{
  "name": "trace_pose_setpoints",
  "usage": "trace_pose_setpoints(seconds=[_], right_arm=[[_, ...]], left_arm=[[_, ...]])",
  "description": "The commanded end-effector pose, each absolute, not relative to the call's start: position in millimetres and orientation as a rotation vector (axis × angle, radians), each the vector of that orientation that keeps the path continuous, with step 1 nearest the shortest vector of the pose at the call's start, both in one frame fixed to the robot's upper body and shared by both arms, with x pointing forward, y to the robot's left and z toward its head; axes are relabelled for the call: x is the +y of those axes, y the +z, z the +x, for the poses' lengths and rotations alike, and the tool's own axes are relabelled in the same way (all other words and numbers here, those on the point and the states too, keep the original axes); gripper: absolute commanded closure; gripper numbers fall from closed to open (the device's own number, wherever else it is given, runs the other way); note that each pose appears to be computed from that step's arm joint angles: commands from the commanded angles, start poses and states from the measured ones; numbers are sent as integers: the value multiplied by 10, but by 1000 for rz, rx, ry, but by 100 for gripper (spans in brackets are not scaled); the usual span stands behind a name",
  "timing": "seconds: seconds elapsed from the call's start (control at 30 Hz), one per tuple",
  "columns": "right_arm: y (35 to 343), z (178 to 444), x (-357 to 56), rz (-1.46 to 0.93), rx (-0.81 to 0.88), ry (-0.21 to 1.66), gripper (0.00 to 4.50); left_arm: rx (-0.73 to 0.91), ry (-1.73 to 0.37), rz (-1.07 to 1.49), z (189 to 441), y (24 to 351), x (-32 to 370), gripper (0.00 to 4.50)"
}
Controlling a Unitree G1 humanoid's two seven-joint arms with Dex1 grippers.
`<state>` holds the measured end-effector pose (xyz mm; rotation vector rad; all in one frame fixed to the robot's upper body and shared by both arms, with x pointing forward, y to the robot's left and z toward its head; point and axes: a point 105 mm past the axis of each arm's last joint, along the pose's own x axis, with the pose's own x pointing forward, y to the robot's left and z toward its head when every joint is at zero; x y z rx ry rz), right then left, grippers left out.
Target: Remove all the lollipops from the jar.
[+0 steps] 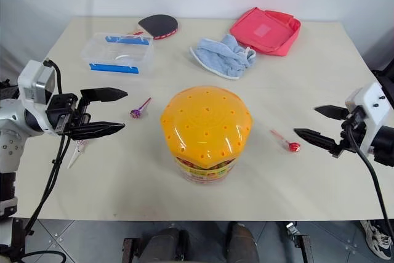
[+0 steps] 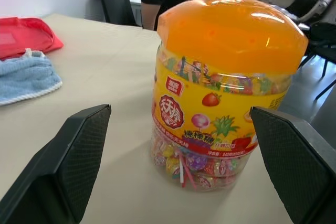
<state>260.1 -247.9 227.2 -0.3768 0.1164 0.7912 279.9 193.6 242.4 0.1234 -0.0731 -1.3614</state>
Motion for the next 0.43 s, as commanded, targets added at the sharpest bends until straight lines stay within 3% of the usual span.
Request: trace_pose_setpoints(seconds=[0.03,0.3,0.43], right_arm=[[2093,2461,-2336,-426,110,937,5],[1670,2495,-2414,-437,160,982,5],[1648,2570,-2398,-406,125,937,5]], left_arm=[[-82,-1308,155,2762,2415,2126,0],[-14,-1175,142,2679,2159,2459,0],[-51,-1131,125,2589,2115,2523,0]])
